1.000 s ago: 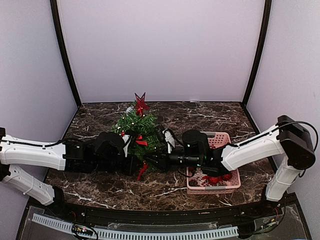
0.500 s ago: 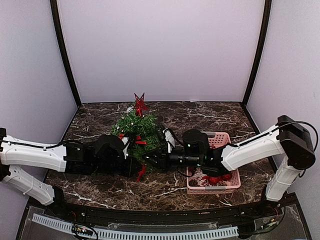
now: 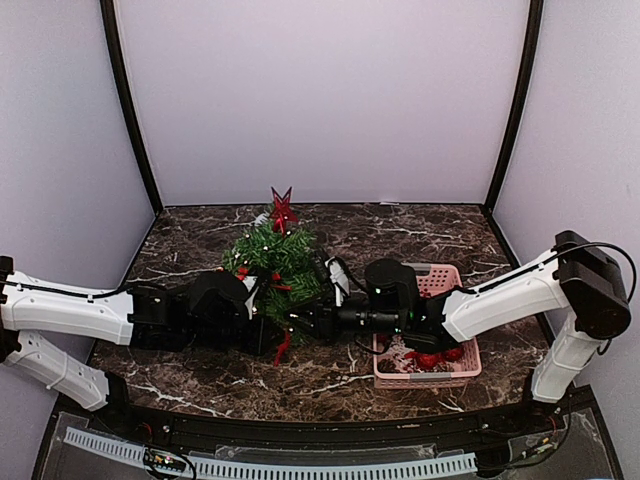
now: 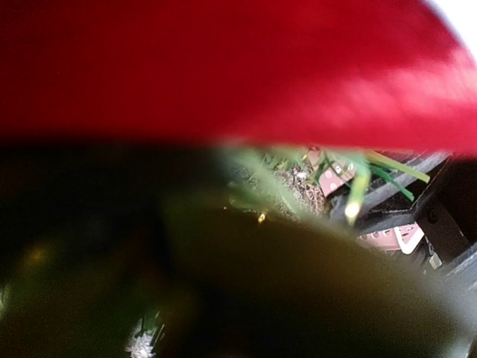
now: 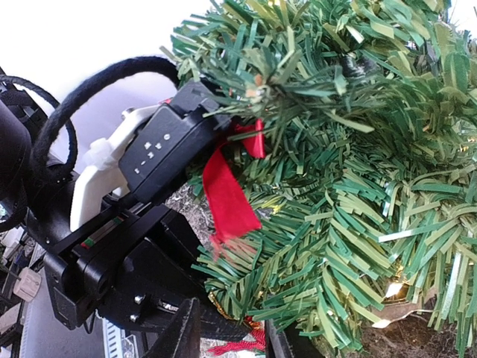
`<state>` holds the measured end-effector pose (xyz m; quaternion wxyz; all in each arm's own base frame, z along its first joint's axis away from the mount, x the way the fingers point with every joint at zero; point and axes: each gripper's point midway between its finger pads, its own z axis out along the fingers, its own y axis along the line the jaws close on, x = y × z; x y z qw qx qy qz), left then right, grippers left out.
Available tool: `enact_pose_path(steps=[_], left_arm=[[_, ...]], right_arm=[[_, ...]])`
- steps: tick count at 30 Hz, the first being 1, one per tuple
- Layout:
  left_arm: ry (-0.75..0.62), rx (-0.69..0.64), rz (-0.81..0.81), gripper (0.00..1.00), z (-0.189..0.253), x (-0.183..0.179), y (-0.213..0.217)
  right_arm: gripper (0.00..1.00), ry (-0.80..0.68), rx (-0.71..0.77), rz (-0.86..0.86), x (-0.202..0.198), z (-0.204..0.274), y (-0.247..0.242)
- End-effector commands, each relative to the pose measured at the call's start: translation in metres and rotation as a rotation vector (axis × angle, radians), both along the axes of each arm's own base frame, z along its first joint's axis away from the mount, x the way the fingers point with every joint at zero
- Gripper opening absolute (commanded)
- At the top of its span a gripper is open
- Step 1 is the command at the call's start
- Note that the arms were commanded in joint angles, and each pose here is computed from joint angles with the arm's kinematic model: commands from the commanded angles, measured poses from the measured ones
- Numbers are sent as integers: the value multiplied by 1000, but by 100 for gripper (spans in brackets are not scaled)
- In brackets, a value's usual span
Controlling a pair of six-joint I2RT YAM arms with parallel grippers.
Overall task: Decorate the small christmas tree
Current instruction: Hang the ornament deer on the branch.
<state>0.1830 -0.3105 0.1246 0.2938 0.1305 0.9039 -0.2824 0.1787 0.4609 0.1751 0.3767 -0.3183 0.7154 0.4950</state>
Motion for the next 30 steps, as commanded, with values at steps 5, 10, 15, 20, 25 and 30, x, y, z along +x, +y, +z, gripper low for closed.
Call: enact_pose_path(steps=[5, 10, 15, 20, 25, 30], left_arm=[[-9, -16, 4, 19, 4, 1, 2], [-9, -14, 1, 24, 5, 0, 3], [-3, -7, -14, 32, 5, -3, 4], [-10, 1, -35, 37, 8, -6, 7], [-8, 16, -42, 41, 7, -9, 11], [-8, 28, -41, 50, 7, -10, 15]], right_arm=[[33, -19, 52, 15, -3, 13, 6], [34, -20, 56, 17, -4, 14, 7], [35, -19, 59, 18, -4, 14, 6], [36, -20, 63, 17, -4, 15, 5], [37, -21, 70, 20, -5, 17, 5], [37, -19, 73, 20, -6, 17, 4]])
